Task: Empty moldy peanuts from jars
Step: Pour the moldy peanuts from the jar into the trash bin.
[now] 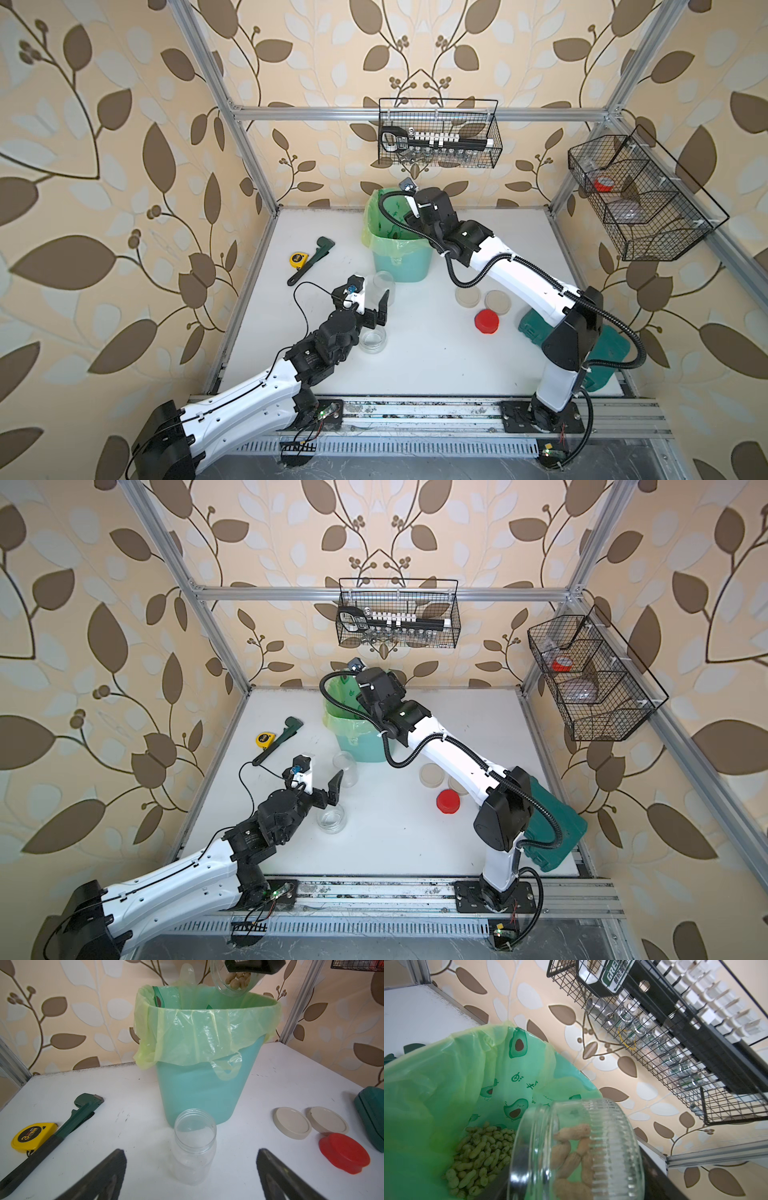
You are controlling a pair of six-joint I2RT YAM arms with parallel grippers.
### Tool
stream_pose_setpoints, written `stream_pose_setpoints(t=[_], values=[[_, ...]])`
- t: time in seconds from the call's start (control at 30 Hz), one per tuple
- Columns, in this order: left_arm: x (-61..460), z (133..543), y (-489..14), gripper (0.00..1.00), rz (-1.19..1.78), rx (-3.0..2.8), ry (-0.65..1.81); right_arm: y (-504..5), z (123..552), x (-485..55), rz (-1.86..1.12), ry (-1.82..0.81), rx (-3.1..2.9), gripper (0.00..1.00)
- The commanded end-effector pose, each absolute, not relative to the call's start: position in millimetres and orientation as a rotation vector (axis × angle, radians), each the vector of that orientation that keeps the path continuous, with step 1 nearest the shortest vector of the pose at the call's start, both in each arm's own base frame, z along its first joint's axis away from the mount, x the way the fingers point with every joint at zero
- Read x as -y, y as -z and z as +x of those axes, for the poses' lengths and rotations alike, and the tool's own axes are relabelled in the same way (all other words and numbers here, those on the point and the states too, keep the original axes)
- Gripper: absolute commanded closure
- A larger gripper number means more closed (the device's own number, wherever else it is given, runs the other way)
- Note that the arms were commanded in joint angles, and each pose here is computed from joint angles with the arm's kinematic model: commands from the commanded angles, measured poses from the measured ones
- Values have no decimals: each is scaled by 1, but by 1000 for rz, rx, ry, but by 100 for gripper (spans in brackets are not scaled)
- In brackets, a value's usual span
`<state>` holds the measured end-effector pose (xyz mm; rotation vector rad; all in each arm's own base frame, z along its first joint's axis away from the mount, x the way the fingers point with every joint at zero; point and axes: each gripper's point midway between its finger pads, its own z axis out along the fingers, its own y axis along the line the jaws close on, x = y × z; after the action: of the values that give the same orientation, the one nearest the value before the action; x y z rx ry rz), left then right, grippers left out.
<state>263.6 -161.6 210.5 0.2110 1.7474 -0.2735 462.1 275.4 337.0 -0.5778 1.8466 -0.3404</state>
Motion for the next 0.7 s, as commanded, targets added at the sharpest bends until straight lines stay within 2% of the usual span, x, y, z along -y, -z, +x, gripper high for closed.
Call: stream_pose_setpoints(t=[0.0,0.33,0.53,0.67], values=[[161,268,-237,1,156,-1693,317,-361,467,-276,-534,402,-1781,100],[161,268,-237,1,151,-1692,314,-372,457,-283,-555,435,-1751,100],[160,268,-236,1,153,-1694,314,-361,462,-284,-567,457,-1764,100],[160,268,-237,1,152,-1693,311,-376,454,-289,-545,390,-1752,100]])
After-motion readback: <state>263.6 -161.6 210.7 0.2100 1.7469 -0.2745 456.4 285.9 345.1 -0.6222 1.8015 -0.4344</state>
